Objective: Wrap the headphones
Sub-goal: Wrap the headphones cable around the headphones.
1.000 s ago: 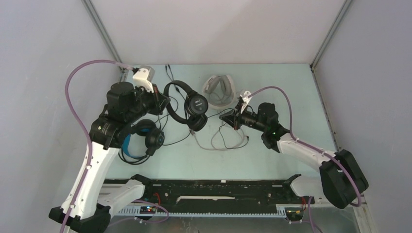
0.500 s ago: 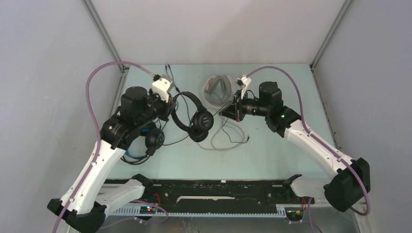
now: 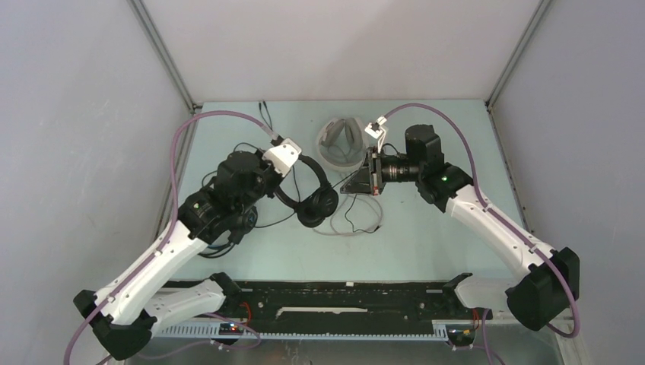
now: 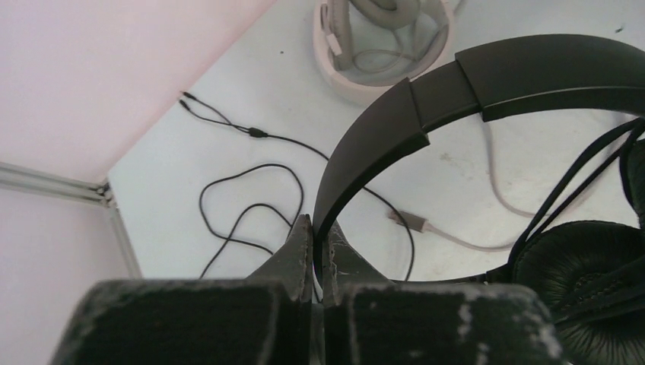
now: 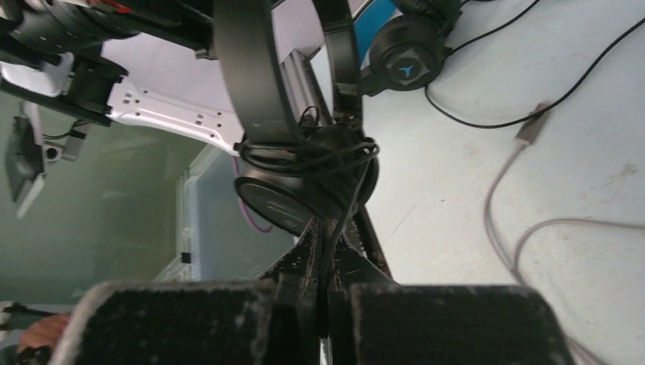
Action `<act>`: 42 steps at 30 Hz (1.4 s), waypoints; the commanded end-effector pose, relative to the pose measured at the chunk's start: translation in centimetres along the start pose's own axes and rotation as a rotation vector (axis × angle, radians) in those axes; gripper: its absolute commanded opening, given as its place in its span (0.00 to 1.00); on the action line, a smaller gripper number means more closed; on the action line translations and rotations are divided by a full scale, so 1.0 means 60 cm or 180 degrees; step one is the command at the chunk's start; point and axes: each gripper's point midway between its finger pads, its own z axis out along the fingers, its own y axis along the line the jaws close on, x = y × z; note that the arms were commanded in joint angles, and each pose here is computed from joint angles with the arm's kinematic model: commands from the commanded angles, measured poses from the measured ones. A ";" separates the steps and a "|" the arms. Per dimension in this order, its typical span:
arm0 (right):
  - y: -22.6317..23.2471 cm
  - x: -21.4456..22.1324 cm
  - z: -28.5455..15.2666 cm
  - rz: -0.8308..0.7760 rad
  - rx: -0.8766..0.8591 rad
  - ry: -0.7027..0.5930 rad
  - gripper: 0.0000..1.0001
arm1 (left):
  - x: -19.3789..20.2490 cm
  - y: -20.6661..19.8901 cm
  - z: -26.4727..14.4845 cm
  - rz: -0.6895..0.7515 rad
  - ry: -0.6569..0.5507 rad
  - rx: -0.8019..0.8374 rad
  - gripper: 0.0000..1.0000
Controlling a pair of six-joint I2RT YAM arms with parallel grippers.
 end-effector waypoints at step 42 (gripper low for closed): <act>0.077 -0.085 0.093 0.0154 -0.0224 -0.0319 0.08 | -0.022 0.060 0.021 -0.1343 0.0661 -0.1479 0.00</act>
